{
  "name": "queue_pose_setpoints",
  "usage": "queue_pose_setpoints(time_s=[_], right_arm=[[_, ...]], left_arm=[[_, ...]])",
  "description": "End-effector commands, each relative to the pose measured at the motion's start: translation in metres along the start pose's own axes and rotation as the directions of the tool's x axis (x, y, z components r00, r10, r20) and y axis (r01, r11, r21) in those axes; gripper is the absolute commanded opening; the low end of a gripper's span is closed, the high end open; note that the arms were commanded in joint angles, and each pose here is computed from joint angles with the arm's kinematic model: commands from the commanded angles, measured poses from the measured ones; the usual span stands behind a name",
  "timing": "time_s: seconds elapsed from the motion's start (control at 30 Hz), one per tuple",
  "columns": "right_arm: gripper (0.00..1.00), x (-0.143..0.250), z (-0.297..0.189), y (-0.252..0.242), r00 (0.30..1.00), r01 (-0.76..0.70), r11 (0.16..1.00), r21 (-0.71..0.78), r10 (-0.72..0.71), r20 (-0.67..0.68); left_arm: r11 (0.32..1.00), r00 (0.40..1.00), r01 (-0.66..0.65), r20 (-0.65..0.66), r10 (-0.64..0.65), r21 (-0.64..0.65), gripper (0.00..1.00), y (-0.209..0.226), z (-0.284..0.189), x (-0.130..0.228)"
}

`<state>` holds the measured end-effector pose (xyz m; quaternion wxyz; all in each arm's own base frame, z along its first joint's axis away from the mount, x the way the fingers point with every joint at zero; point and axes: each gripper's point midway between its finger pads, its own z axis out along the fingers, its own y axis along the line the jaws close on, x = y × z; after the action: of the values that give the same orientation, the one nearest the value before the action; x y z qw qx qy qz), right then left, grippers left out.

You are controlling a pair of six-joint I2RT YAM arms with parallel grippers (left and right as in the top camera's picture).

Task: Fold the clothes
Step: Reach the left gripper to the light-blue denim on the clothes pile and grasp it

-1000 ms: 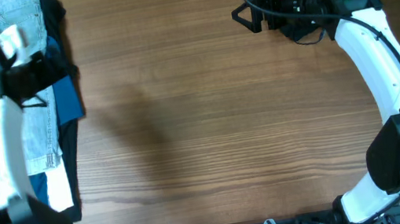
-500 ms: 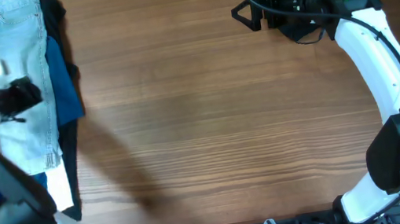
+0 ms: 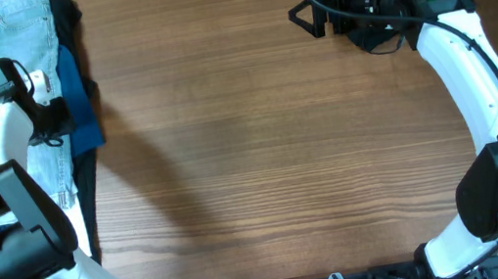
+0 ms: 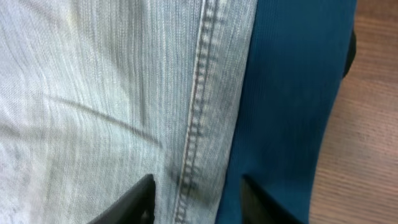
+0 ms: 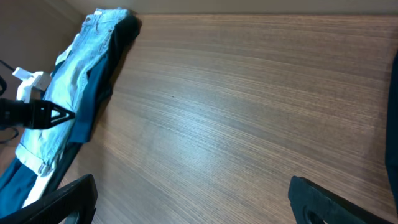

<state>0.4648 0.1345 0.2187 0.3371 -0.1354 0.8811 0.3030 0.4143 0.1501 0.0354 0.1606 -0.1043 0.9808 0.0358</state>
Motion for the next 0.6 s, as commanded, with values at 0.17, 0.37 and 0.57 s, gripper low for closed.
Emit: queue_pose_setpoints(time_s=[0.17,0.37,0.57], right_arm=[[0.99,-0.009,0.002,0.0,1.0,0.01,1.0,0.006,-0.01,0.02],[0.99,-0.009,0.002,0.0,1.0,0.011,1.0,0.006,-0.011,0.02],[0.99,-0.009,0.002,0.0,1.0,0.003,1.0,0.006,-0.003,0.02]], left_arm=[[1.0,0.991,0.018,-0.132,-0.016,0.016,0.24,-0.002,-0.001,0.033],[0.999,0.984,0.014,-0.176,-0.023,-0.048,0.26,0.01,0.004,0.049],[0.996,0.982,0.011,-0.189,-0.027,-0.088,0.15,0.018,0.003,0.053]])
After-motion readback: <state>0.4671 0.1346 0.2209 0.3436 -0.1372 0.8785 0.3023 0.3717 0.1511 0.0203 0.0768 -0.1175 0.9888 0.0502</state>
